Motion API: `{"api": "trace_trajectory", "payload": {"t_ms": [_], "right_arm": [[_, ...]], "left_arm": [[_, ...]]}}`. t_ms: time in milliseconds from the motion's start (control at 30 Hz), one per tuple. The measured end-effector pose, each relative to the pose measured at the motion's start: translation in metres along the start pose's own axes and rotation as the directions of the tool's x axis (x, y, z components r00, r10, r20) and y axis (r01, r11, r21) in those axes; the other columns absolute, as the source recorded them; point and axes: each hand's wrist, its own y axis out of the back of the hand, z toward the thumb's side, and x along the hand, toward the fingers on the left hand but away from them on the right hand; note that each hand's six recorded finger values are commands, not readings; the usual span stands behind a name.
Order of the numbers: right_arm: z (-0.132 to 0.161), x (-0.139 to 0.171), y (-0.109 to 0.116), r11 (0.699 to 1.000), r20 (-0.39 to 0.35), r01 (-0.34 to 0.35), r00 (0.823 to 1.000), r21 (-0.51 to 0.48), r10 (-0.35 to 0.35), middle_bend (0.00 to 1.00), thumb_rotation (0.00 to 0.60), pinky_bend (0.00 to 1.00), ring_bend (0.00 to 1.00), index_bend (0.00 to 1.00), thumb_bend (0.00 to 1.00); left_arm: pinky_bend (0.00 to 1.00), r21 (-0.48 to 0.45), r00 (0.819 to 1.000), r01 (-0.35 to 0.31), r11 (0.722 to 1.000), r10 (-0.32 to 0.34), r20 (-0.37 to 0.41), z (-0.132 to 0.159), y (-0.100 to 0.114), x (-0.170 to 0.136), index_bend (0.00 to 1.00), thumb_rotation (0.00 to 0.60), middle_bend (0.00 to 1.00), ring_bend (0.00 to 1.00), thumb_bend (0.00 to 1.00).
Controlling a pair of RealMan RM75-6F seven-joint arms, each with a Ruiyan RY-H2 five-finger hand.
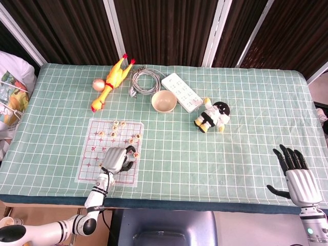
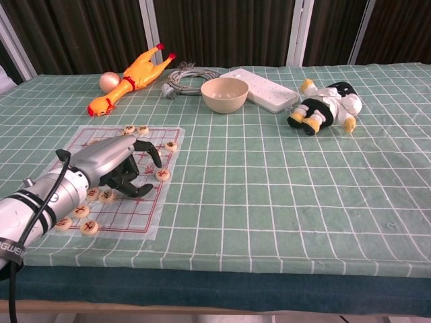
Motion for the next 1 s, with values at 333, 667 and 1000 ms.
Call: {"api": "trace_trajectory", "payload": {"t_ms": [333, 667, 1000], "right_arm": [[-0.001, 0.000, 0.001, 1.000, 0.003, 0.003, 1.000, 0.000, -0.003, 0.00, 0.600, 0.00, 0.00, 0.00, 0.13], [-0.002, 0.001, 0.002, 1.000, 0.003, 0.007, 1.000, -0.001, -0.007, 0.00, 0.600, 0.00, 0.00, 0.00, 0.12], [-0.002, 0.001, 0.001, 1.000, 0.004, 0.005, 1.000, 0.001, -0.005, 0.00, 0.600, 0.00, 0.00, 0.00, 0.12]], "left_arm": [[1.00, -0.028, 1.000, 0.007, 1.000, -0.007, -0.013, -0.003, -0.003, 0.015, 0.40, 0.600, 1.00, 1.00, 0.35], [1.00, -0.036, 1.000, 0.019, 0.999, -0.019, -0.002, 0.002, -0.005, 0.016, 0.42, 0.600, 1.00, 1.00, 0.35], [1.00, -0.040, 1.000, 0.017, 0.999, -0.017, -0.003, 0.002, -0.005, 0.017, 0.51, 0.600, 1.00, 1.00, 0.35]]}}
